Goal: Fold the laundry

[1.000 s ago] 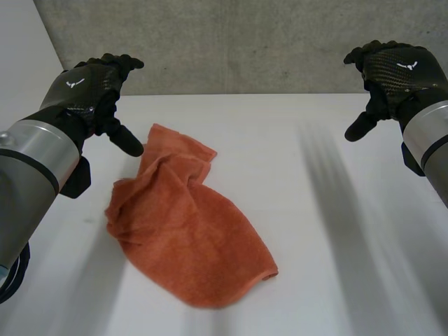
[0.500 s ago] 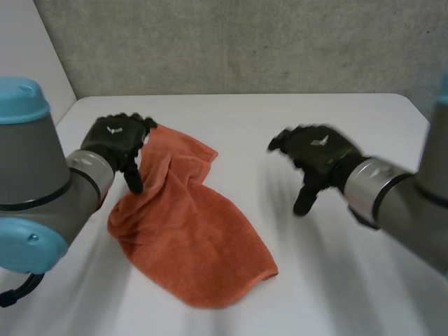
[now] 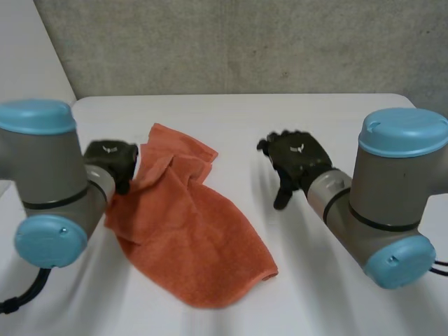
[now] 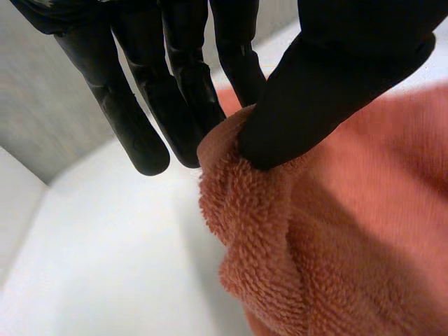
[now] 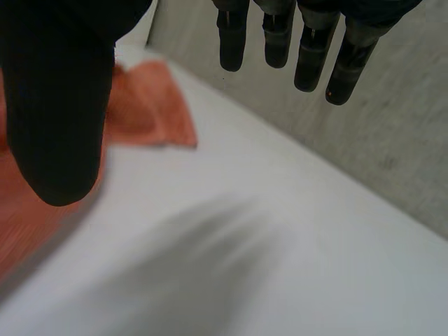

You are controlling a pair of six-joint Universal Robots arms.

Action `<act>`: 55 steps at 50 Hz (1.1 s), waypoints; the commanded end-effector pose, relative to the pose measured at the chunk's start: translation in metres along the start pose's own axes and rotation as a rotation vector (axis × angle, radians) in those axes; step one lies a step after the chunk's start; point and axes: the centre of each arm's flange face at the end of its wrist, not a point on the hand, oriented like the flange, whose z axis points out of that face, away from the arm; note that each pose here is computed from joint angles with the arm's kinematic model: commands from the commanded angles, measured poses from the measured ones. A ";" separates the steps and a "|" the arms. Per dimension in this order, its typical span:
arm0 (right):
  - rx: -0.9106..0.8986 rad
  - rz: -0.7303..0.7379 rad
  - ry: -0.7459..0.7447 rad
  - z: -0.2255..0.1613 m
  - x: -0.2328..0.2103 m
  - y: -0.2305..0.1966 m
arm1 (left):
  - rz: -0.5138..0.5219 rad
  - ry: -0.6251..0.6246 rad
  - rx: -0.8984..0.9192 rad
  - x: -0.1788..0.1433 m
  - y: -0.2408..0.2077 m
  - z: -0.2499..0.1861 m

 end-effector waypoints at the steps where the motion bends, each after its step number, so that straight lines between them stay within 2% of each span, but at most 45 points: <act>1: 0.119 0.170 -0.139 0.030 -0.009 -0.018 | -0.029 0.017 0.258 -0.004 -0.069 -0.070; 5: 0.095 0.319 -0.287 0.049 -0.019 -0.018 | -0.044 0.015 0.350 -0.010 -0.090 -0.096; 11: 0.106 0.402 -0.414 0.062 -0.030 -0.030 | -0.045 0.042 0.426 -0.009 -0.101 -0.129; 14: 0.120 0.401 -0.448 0.061 -0.035 -0.036 | -0.035 0.068 0.422 -0.005 -0.095 -0.138; 16: 0.135 0.393 -0.532 0.057 -0.052 -0.044 | -0.029 0.082 0.415 -0.002 -0.091 -0.141; 24: 0.071 0.389 -0.696 0.047 -0.089 -0.033 | -0.006 0.135 0.369 0.009 -0.072 -0.143; 39: 0.010 0.378 -0.770 0.052 -0.106 -0.022 | 0.001 0.141 0.335 0.012 -0.058 -0.140; 44: 0.073 0.303 -0.703 0.051 -0.094 -0.041 | -0.014 0.108 0.387 0.007 -0.068 -0.133; 46: 0.158 0.243 -0.530 0.045 -0.066 -0.071 | -0.023 0.091 0.413 0.004 -0.072 -0.129; 47: 0.159 0.243 -0.529 0.045 -0.066 -0.071 | -0.031 0.076 0.435 0.002 -0.076 -0.124; 48: 0.182 0.210 -0.406 0.043 -0.042 -0.080 | -0.031 0.076 0.436 0.002 -0.076 -0.124; 49: 0.182 0.210 -0.405 0.043 -0.042 -0.080 | -0.038 0.070 0.465 0.002 -0.081 -0.122; 51: 0.194 0.121 -0.208 0.028 -0.004 -0.089 | -0.042 0.070 0.477 0.004 -0.081 -0.117; 55: 0.205 0.023 -0.131 0.001 0.008 -0.099 | -0.042 0.127 0.495 0.024 -0.076 -0.110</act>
